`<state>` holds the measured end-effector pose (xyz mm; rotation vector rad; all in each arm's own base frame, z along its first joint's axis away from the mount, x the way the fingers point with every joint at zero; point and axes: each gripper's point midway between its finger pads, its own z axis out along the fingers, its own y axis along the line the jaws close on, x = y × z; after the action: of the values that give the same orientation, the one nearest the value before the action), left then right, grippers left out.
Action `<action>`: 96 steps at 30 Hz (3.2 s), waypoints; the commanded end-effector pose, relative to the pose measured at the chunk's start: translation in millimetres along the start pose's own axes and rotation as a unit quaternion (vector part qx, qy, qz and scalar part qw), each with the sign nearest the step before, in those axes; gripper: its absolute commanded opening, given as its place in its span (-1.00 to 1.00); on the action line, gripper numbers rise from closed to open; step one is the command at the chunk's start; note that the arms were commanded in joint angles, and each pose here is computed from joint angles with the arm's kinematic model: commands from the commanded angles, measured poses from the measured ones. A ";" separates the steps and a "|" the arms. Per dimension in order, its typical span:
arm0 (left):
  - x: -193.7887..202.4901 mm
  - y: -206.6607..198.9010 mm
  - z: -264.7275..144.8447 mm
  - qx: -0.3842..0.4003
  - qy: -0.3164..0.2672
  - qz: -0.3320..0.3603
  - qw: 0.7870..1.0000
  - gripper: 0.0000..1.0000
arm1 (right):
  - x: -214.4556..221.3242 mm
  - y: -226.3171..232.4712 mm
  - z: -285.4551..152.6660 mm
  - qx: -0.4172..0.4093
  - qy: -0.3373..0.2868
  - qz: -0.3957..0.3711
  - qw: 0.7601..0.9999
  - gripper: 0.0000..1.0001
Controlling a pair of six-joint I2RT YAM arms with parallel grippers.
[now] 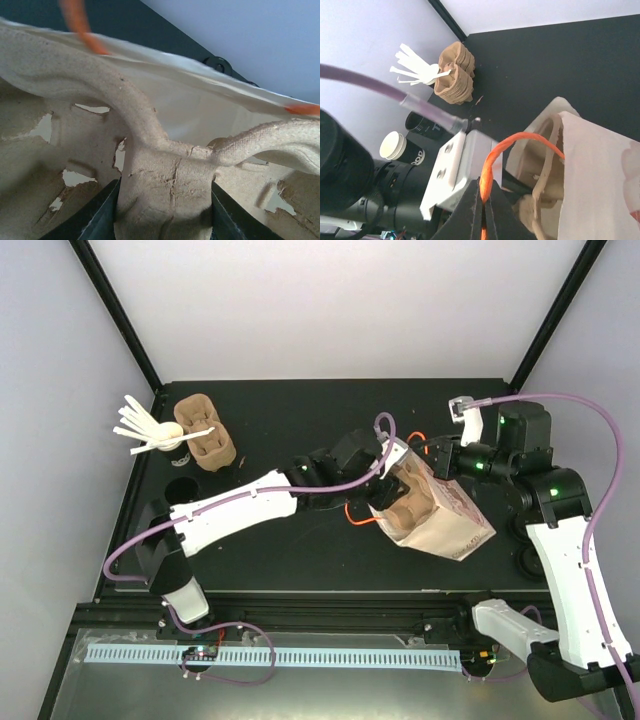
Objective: Pack the takeout coffee
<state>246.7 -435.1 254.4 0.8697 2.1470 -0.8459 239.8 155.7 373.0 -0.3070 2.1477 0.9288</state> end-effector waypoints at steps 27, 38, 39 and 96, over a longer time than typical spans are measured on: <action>29.5 21.1 31.5 -0.039 -0.008 0.005 0.999 -0.21 | -18.8 57.6 -17.4 -0.174 -0.082 0.063 0.979 -0.97; -10.9 -10.3 -2.1 0.039 -0.121 0.026 0.991 -0.20 | -14.7 65.9 -22.6 -0.205 -0.080 0.089 0.971 -0.97; -15.9 -8.7 -5.8 0.031 -0.129 0.024 0.991 -0.20 | -13.4 67.4 -22.1 -0.213 -0.075 0.094 0.970 -0.97; -9.8 -54.7 2.5 0.130 -0.148 0.052 0.979 -0.26 | -37.9 102.3 -52.5 -0.313 -0.114 0.134 0.933 -0.97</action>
<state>226.9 -458.3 272.9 0.8343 1.8104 -1.1120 198.5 190.7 456.9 -0.1528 1.7464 1.7178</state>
